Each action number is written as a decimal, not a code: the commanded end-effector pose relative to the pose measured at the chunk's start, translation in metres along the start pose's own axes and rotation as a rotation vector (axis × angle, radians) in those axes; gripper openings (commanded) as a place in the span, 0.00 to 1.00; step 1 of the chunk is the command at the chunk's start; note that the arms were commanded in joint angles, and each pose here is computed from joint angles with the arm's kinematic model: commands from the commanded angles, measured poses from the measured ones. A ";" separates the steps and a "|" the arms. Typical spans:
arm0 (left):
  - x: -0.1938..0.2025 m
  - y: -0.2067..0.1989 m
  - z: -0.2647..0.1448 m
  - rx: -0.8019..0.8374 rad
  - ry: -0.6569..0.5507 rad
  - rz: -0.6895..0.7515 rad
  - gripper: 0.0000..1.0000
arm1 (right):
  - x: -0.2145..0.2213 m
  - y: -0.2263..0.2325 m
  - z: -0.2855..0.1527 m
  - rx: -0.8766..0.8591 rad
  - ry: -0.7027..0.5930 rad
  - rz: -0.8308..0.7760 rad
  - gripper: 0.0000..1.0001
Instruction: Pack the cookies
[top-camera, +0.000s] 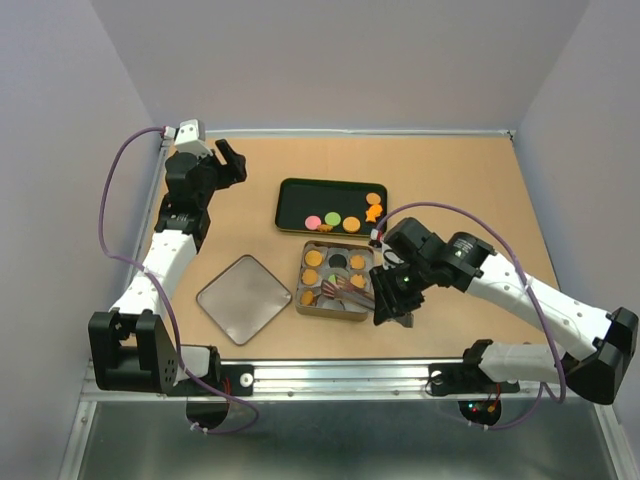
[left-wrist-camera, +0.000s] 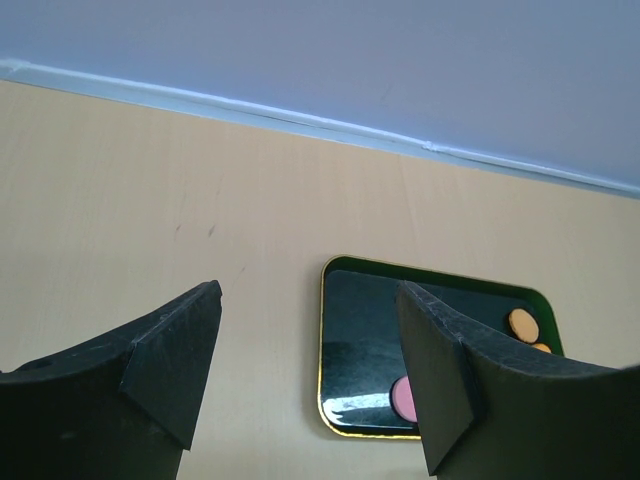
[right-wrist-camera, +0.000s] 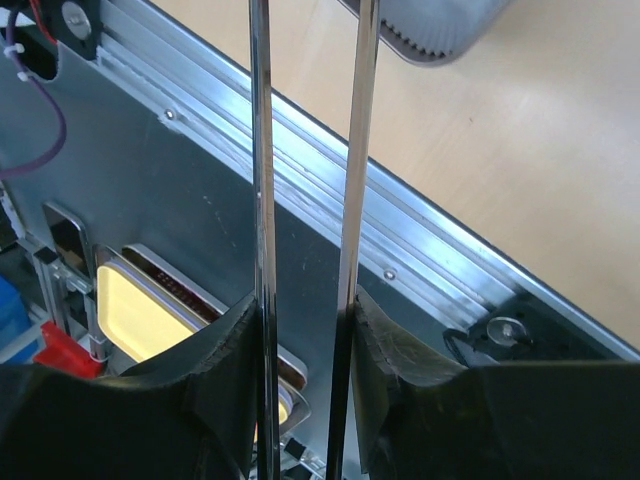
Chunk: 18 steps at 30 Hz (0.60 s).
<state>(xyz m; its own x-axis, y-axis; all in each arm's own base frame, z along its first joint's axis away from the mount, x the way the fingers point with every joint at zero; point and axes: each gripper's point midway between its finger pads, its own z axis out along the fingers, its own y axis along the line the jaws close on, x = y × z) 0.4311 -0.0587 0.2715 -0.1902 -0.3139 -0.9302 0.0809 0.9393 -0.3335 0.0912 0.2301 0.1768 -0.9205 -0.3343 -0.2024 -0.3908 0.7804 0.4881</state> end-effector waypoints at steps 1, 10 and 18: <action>-0.015 -0.008 -0.001 0.016 -0.046 0.019 0.80 | 0.011 -0.005 -0.011 0.021 -0.020 0.013 0.40; -0.014 -0.008 0.000 0.015 -0.043 0.024 0.80 | 0.022 -0.004 -0.003 -0.008 0.033 0.006 0.40; -0.016 -0.009 -0.001 0.012 -0.047 0.029 0.80 | 0.037 -0.001 0.009 0.006 0.096 -0.030 0.40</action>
<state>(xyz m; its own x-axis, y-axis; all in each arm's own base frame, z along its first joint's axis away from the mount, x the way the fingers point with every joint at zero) 0.4301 -0.0615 0.2693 -0.1980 -0.3065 -0.9310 0.0800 0.9416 -0.3270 0.0641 0.2148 0.1621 -0.9159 -0.3784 -0.1342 -0.3956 0.7933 0.4628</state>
